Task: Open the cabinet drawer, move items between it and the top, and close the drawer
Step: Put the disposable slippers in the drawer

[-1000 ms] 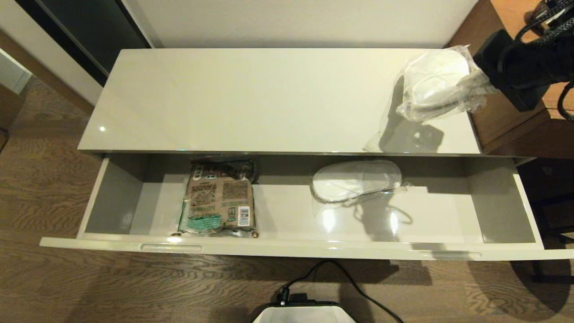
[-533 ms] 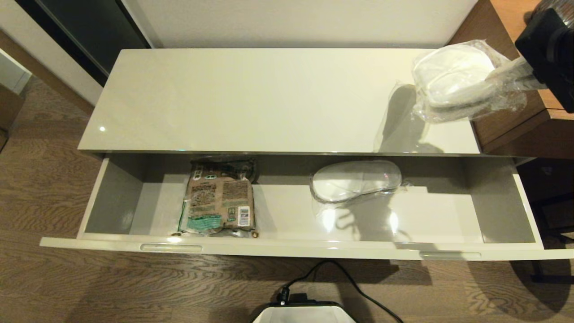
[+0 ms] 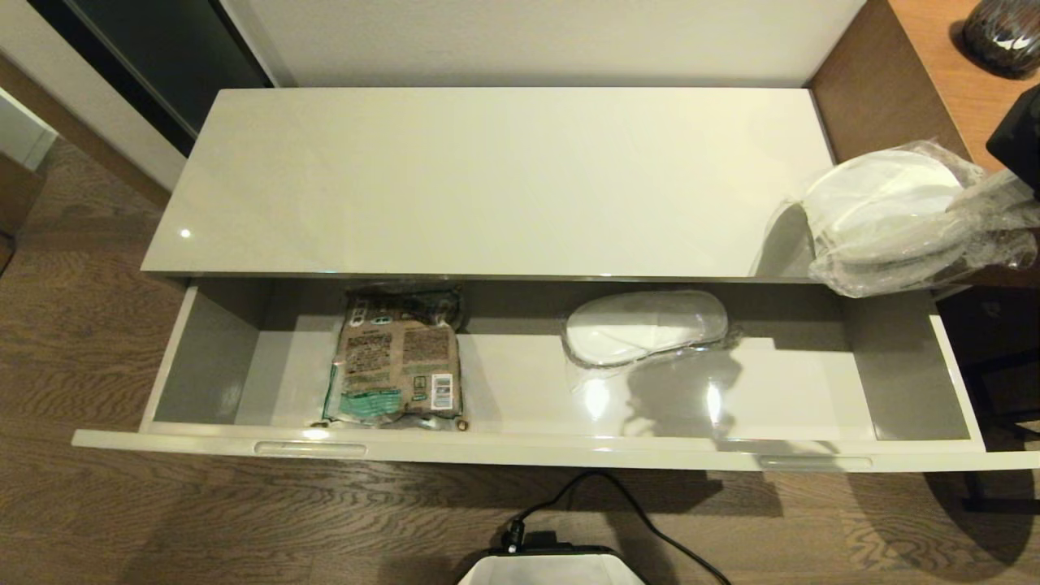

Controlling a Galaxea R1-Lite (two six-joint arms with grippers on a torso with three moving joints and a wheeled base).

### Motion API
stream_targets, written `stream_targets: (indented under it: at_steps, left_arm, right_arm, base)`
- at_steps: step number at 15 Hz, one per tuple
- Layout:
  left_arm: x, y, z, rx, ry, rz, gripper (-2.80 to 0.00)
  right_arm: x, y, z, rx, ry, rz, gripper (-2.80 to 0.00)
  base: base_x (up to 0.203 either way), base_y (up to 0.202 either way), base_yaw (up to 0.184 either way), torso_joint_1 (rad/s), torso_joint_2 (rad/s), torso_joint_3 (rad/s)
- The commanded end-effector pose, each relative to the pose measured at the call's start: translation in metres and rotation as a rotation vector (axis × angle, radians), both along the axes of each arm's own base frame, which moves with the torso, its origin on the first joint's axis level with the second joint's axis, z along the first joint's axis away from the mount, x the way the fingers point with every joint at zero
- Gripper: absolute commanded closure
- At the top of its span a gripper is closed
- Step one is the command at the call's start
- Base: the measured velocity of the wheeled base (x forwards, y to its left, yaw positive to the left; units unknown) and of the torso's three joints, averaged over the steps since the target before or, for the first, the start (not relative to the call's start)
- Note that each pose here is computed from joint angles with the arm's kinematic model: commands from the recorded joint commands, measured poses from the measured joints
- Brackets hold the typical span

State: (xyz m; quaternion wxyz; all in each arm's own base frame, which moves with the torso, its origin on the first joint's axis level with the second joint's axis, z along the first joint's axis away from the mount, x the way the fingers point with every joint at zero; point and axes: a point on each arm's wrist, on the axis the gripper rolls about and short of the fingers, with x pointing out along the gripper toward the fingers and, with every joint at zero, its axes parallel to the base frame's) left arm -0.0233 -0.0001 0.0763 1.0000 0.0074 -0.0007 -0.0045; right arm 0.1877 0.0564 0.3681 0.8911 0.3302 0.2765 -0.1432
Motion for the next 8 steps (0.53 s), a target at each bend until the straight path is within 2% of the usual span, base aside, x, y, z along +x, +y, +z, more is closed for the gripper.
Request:
stream_targets:
  at_steps: [1, 3, 5, 8]
  left_arm:
    - [0.0, 0.0, 0.0, 0.0, 0.0, 0.0, 0.0]
    - [0.0, 0.0, 0.0, 0.0, 0.0, 0.0, 0.0]
    - [0.0, 0.0, 0.0, 0.0, 0.0, 0.0, 0.0]
    - [0.0, 0.0, 0.0, 0.0, 0.0, 0.001, 0.0]
  right_arm:
    - [-0.007, -0.002, -0.006, -0.015, 0.061, -0.017, 0.0]
    - [-0.01, 0.0, -0.015, -0.047, 0.1, -0.024, 0.0]
    - [-0.018, 0.009, -0.02, -0.065, 0.108, 0.009, 0.0]
    - [-0.022, 0.016, -0.029, -0.095, 0.133, 0.001, 0.0]
  base:
    - [0.0, 0.0, 0.0, 0.0, 0.0, 0.0]
    - [0.0, 0.0, 0.0, 0.0, 0.0, 0.0]
    - [0.0, 0.0, 0.0, 0.0, 0.0, 0.0]
    - [0.0, 0.0, 0.0, 0.0, 0.0, 0.0]
